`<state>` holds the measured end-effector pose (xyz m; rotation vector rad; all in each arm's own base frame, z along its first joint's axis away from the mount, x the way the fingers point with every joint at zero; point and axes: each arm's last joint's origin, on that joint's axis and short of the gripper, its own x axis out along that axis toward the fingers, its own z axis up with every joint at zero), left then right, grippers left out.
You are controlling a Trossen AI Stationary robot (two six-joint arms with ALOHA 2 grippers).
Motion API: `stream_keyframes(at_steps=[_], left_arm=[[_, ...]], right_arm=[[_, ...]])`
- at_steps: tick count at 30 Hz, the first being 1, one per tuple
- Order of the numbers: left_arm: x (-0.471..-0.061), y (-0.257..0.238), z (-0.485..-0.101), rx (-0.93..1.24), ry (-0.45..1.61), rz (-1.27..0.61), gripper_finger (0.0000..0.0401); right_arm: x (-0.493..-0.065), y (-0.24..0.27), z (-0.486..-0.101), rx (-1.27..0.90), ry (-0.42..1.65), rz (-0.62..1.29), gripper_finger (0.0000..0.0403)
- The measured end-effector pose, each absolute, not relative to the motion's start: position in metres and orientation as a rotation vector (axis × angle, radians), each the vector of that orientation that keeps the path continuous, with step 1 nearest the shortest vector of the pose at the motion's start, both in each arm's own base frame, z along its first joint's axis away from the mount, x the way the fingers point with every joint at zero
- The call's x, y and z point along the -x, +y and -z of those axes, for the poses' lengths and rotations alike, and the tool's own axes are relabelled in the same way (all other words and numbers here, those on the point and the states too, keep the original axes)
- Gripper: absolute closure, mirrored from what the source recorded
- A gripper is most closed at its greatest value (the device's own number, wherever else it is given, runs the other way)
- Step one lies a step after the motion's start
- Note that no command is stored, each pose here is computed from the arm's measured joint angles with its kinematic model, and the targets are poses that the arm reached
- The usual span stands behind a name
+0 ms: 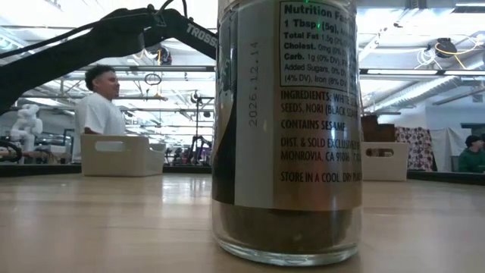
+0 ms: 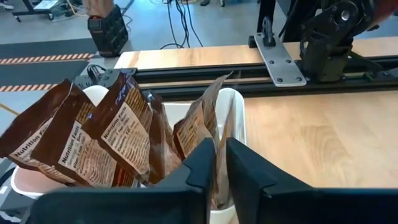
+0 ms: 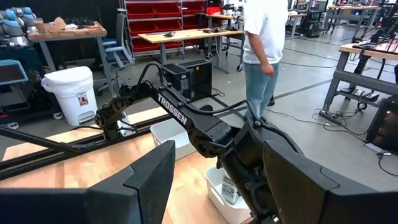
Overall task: Sort spices by type
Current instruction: Put the orange seasoning bag into the right white bin, then put the gold seasoning bottle into the gray bin
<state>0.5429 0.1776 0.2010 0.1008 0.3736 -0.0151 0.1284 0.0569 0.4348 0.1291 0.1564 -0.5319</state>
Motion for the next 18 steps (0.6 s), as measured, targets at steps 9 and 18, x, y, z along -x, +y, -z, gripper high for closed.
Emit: stream_keyframes(at_steps=[9, 18], left_arm=[[-0.543, 0.178, -0.201, -0.098, 0.376, 0.008, 0.0298], [-0.54, 0.177, -0.219, -0.102, 0.345, 0.003, 0.0278]], right_arm=[[-0.128, 0.057, -0.434, -0.123, 0.162, 0.532, 0.0177], [-0.127, 0.056, -0.432, -0.112, 0.178, 0.536, 0.0177]])
